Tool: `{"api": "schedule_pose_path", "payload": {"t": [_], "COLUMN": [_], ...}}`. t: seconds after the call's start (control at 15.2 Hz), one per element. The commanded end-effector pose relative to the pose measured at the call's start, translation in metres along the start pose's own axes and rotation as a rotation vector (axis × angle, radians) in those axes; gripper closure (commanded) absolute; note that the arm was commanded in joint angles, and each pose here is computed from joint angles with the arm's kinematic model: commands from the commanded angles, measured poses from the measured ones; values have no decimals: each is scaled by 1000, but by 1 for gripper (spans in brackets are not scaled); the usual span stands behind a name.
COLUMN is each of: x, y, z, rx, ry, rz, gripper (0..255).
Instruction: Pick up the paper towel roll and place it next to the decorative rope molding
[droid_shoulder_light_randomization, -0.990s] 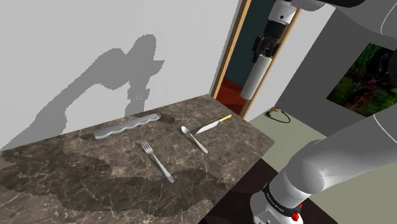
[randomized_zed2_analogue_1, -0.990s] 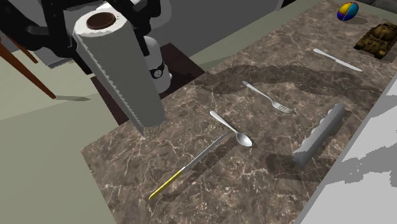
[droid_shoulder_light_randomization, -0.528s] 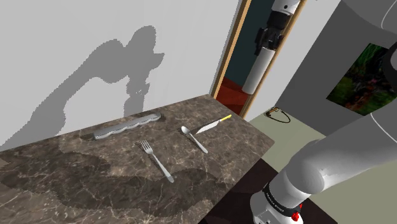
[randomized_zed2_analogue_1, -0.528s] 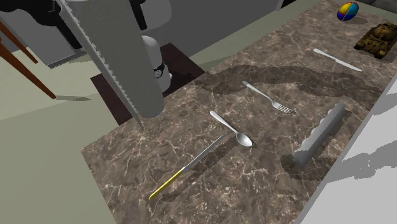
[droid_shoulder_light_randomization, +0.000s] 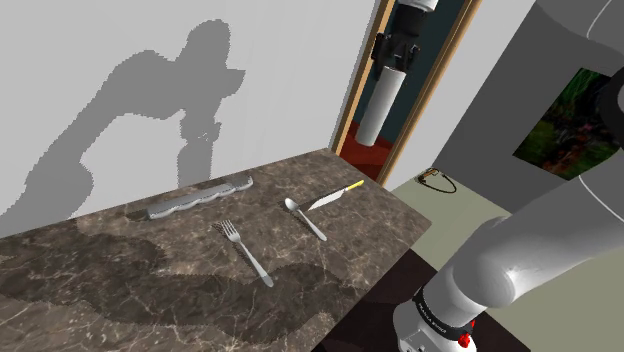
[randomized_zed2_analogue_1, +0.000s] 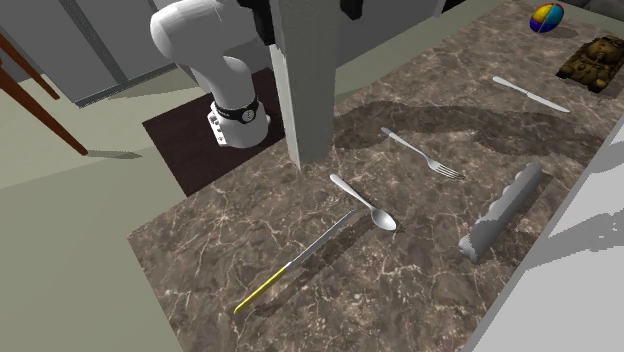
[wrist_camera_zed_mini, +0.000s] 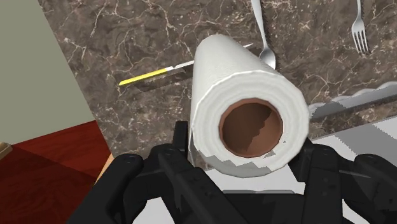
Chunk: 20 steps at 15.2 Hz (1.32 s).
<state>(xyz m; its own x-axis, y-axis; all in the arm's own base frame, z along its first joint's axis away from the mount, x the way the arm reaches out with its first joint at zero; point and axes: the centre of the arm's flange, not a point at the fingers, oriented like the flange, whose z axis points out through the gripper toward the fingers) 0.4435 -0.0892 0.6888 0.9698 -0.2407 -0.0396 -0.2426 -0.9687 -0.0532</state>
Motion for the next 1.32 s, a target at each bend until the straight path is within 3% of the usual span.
{"api": "schedule_pose_path", "payload": {"t": [0.0,1.25], "x": [3,32], "y": [-26,-275], "z": [2,13], "rx": [0,0], "ry": [0,0], "rz": [2,2], "gripper": [255,255]}}
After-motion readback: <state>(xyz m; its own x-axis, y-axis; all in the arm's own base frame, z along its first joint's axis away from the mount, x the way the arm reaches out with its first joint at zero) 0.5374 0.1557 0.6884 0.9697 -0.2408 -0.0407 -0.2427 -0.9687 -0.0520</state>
